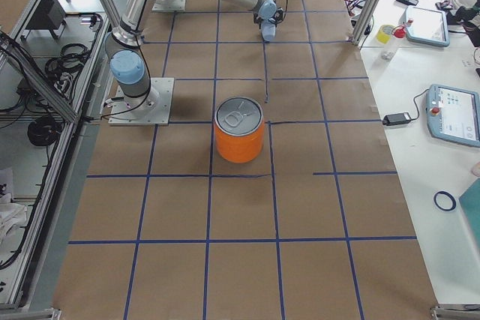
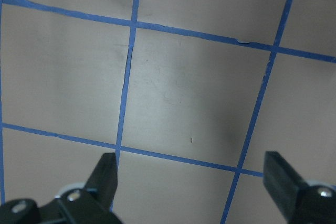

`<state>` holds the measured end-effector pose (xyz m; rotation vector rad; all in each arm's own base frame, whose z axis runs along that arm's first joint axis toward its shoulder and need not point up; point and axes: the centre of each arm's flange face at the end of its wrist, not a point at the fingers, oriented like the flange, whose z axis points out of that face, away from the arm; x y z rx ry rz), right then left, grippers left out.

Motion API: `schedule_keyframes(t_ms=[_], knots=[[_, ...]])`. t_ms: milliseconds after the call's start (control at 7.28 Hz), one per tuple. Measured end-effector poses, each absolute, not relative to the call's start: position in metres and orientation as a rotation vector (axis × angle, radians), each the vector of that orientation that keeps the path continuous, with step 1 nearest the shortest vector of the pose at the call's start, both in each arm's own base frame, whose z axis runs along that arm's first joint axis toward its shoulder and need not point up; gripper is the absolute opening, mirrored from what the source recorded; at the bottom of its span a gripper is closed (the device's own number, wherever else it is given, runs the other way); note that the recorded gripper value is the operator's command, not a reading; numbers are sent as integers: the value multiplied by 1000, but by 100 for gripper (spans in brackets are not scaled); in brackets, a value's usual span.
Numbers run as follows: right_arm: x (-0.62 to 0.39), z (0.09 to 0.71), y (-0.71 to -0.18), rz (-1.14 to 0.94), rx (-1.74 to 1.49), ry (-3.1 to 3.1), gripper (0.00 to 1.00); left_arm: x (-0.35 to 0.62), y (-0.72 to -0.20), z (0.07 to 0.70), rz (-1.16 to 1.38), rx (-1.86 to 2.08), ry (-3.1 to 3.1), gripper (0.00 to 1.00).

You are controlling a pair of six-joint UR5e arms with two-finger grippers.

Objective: Flip cup
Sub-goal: 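Lay the white cup on its side and open the right gripper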

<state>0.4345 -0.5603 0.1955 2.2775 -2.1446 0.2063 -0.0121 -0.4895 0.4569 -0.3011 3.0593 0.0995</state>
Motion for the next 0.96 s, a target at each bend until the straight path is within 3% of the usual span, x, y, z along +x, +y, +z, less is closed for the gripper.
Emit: schedule_keyframes(t_ms=[550,962], knots=[[433,210,-558,214,2269,-2150,67,-13,-494,449,123,-288,3066,100],[410,282,-549,207,2223,-2229,73,-12,-501,445,96,-204,3077,100]])
